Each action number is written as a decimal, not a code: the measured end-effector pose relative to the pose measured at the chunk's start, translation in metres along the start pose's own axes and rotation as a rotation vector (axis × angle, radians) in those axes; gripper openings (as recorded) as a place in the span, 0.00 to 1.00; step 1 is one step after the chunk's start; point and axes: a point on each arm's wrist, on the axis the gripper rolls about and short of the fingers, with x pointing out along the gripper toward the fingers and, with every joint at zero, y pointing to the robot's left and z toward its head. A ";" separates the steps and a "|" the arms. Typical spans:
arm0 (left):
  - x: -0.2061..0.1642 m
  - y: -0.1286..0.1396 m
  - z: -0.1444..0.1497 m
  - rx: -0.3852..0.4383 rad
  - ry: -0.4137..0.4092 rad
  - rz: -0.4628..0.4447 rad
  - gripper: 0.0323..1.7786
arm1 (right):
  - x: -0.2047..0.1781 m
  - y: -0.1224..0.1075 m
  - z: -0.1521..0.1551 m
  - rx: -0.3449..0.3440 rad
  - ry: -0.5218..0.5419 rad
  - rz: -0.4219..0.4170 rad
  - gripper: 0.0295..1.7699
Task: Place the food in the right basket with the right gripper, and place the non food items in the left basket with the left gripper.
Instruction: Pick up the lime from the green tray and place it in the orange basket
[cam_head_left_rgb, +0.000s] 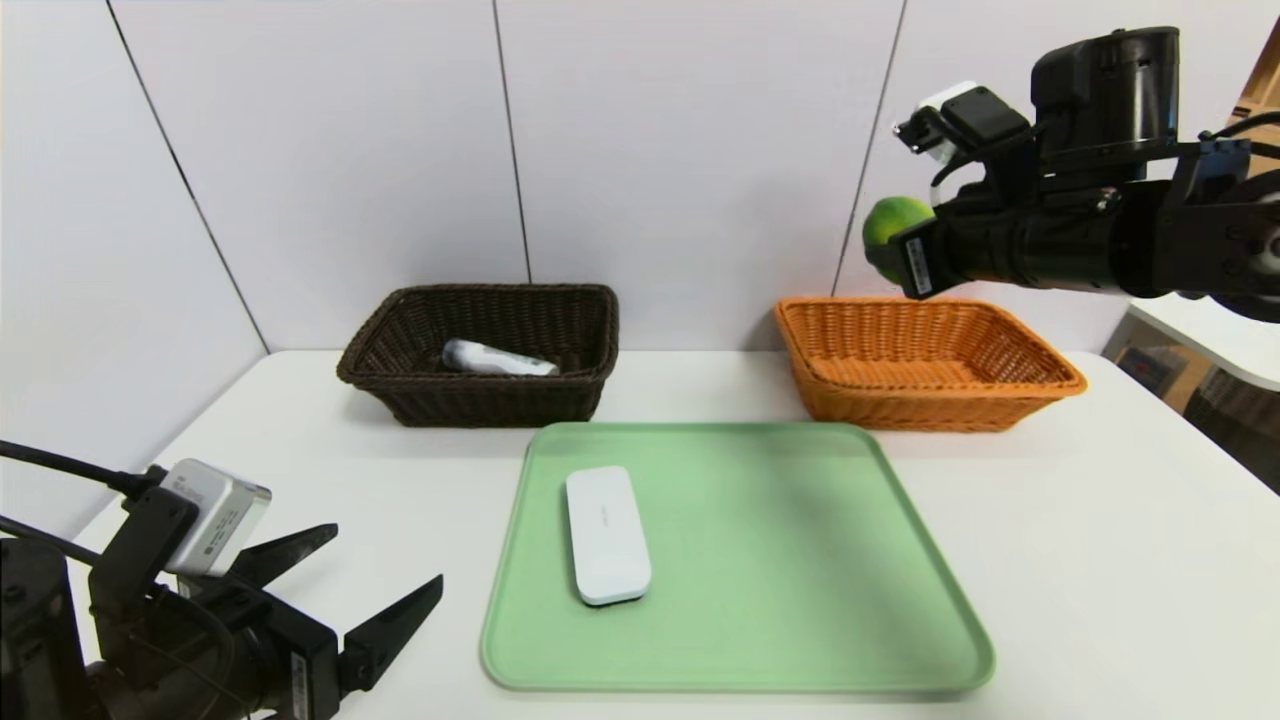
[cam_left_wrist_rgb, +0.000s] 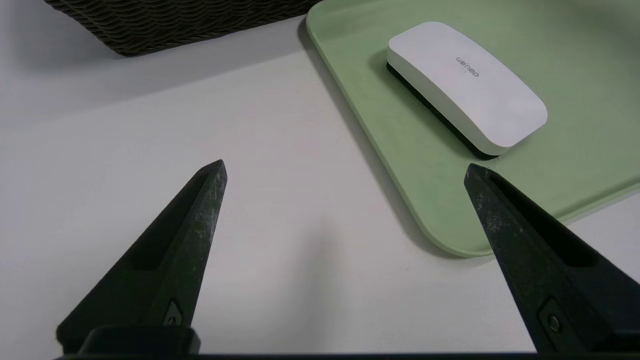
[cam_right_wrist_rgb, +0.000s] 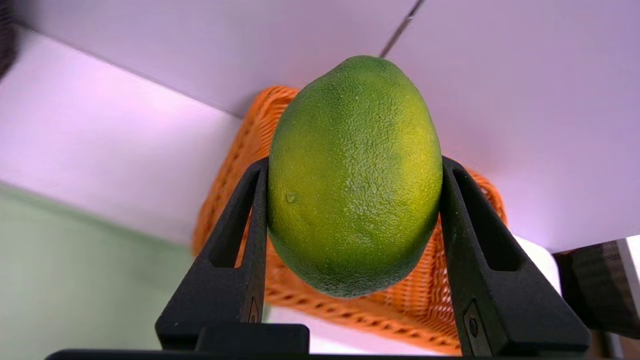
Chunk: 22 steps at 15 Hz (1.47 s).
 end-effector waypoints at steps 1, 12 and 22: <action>0.000 0.000 0.000 0.002 0.000 0.000 0.95 | 0.009 -0.007 -0.001 0.003 -0.003 -0.019 0.54; 0.000 -0.001 -0.002 0.007 0.008 -0.005 0.95 | 0.072 -0.044 -0.020 0.145 0.287 -0.040 0.54; -0.001 -0.002 -0.003 0.012 0.014 -0.012 0.95 | 0.100 -0.037 -0.037 0.178 0.405 -0.034 0.54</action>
